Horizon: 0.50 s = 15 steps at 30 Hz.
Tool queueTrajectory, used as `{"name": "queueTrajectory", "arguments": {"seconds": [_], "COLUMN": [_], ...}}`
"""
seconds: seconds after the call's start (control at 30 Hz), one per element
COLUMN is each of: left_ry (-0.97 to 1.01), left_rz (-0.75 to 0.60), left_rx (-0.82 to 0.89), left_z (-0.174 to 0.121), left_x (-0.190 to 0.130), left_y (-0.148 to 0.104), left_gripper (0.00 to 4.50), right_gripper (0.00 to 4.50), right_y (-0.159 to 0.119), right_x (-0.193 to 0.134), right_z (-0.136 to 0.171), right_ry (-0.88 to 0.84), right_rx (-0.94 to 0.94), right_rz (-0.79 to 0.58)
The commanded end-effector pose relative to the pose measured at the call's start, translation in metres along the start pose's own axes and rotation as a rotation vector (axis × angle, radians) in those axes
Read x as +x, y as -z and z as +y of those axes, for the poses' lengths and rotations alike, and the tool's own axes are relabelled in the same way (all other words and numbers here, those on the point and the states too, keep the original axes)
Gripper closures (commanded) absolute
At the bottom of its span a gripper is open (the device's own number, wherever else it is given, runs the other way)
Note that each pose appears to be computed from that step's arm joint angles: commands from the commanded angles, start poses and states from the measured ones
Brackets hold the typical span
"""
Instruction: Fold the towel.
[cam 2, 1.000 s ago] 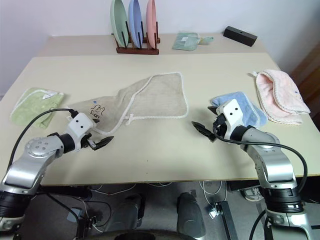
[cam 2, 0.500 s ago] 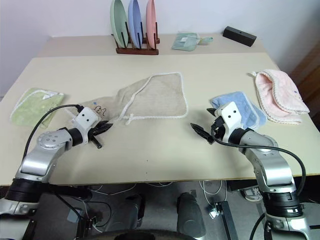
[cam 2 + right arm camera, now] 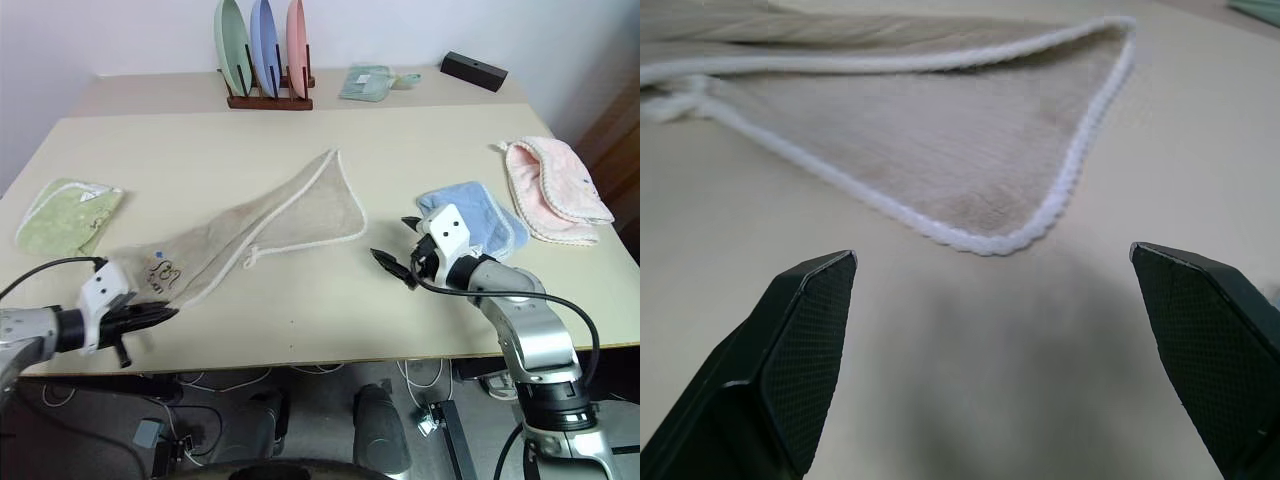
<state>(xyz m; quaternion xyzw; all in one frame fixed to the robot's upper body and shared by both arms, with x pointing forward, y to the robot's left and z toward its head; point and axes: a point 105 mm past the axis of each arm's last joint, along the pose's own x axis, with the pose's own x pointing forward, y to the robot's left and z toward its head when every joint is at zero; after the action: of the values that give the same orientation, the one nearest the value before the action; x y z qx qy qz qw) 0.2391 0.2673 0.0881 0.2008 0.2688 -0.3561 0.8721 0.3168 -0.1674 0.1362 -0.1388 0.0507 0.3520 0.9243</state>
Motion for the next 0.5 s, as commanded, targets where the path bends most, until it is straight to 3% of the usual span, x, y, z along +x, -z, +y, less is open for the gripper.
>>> {"name": "queueTrajectory", "arguments": {"seconds": [0.03, 0.13, 0.23, 0.37, 0.5], "left_ry": [-0.265, -0.449, -0.565, -0.526, -0.473], "left_rz": [0.019, -0.011, -0.105, -0.167, -0.198], "left_rx": [0.039, 0.098, 0.034, 0.033, 0.024], "left_z": [0.049, 0.081, 0.099, 0.091, 0.077], "left_x": [-0.022, -0.026, -0.021, -0.003, 0.012], "left_y": [0.008, 0.003, -0.011, -0.025, -0.031], "left_gripper": [4.45, 4.45, 4.45, 4.45, 4.45], "right_gripper": [0.00, 0.00, 0.00, 0.00, 0.00], "right_y": [-0.011, -0.010, -0.006, -0.004, -0.004], "right_x": [0.008, 0.023, 0.044, 0.073, 0.095], "right_z": [-0.005, -0.010, -0.014, -0.026, -0.020], "right_ry": [-0.007, 0.012, 0.024, 0.130, 0.124], "right_rx": [-0.062, -0.092, -0.023, 0.226, 0.375], "right_rz": [-0.024, -0.005, 0.031, 0.035, 0.047]}}
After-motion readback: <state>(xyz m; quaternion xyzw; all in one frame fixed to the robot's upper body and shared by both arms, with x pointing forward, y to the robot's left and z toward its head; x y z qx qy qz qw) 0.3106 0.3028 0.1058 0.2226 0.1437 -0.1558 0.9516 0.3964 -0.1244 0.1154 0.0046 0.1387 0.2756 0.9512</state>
